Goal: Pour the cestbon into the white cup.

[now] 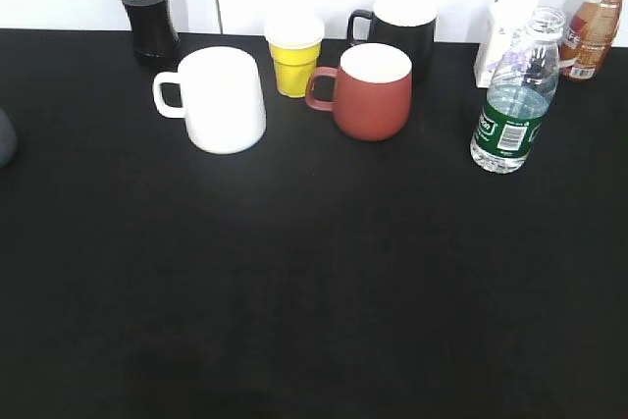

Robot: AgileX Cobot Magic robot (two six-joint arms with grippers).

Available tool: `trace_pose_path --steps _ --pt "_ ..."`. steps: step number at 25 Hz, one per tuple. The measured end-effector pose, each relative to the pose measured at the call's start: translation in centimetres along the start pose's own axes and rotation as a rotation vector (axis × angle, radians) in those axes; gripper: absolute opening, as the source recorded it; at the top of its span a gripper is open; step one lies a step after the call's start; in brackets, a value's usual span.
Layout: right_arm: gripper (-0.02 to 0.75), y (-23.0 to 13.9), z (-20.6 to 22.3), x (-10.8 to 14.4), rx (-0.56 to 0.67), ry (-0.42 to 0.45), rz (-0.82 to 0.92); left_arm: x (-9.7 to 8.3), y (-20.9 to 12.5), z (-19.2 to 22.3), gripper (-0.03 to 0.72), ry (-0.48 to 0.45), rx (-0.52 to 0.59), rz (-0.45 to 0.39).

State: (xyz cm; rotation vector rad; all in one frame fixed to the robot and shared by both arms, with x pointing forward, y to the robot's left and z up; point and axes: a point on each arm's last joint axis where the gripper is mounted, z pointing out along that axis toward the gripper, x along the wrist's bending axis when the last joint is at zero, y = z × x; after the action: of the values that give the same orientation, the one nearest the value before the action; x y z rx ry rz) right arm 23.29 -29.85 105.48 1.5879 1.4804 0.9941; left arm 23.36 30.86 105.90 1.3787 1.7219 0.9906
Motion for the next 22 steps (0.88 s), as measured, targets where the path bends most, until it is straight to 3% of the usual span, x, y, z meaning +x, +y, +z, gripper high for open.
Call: trace_pose_path --steps 22 --pt "0.594 -0.01 -0.03 0.00 -0.002 0.000 0.001 0.06 -0.24 -0.41 0.244 -0.003 -0.028 -0.002"
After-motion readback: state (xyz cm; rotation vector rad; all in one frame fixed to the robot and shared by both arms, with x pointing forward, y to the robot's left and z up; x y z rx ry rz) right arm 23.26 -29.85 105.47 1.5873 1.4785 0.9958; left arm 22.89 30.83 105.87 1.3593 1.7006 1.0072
